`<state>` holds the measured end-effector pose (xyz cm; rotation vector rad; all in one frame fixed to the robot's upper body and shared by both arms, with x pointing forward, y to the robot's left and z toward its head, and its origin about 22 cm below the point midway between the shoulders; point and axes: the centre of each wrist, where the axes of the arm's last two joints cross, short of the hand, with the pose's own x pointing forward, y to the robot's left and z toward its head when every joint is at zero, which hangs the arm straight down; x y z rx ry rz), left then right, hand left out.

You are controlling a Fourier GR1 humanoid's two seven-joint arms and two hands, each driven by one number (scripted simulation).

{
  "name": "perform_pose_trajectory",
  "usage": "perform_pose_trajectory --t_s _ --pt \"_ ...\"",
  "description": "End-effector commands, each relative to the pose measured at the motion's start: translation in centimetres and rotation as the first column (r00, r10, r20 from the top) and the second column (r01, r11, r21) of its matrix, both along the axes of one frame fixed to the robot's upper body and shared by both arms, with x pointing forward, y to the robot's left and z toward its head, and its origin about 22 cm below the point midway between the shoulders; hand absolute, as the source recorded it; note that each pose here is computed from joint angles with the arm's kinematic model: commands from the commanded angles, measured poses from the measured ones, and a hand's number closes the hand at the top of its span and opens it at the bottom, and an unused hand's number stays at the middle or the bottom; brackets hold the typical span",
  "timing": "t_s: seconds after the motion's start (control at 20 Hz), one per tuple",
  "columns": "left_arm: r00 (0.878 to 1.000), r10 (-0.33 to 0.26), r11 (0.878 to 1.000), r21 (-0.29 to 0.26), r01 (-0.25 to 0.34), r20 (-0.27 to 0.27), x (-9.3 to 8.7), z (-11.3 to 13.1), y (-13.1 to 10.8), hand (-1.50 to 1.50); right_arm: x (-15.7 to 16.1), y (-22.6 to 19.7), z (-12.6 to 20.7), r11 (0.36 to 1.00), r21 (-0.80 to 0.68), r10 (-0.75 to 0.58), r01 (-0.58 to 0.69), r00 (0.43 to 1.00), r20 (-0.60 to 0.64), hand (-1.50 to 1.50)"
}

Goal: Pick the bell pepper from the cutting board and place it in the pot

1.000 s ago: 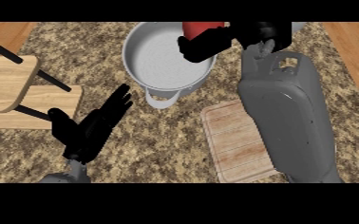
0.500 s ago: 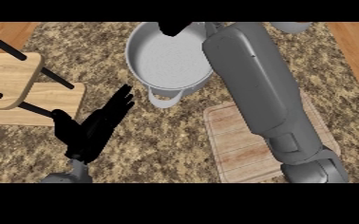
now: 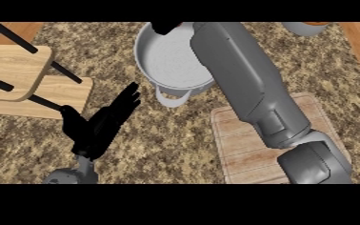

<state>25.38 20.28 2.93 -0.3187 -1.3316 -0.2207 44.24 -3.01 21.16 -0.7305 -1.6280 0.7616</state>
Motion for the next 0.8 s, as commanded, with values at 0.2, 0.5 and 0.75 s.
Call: perform_pose_trajectory --t_s 0.2,0.5,0.75 --pt "0.999 -0.041 0.999 0.0 0.041 0.018 1.8 0.9 -1.2 0.0 1.0 0.1 -2.5 1.0 -0.01 0.013 -0.014 0.998 -0.059 1.5" --pt "0.997 -0.067 0.998 0.005 0.067 0.023 0.8 1.0 -1.8 0.0 1.4 -2.5 -5.5 0.938 0.337 -0.038 0.086 0.989 -0.145 -1.5" --pt "0.995 -0.092 0.996 -0.001 0.093 0.033 1.5 0.9 -2.6 0.0 1.6 -2.6 -5.4 0.888 0.456 -0.004 0.053 0.994 -0.108 -1.5"
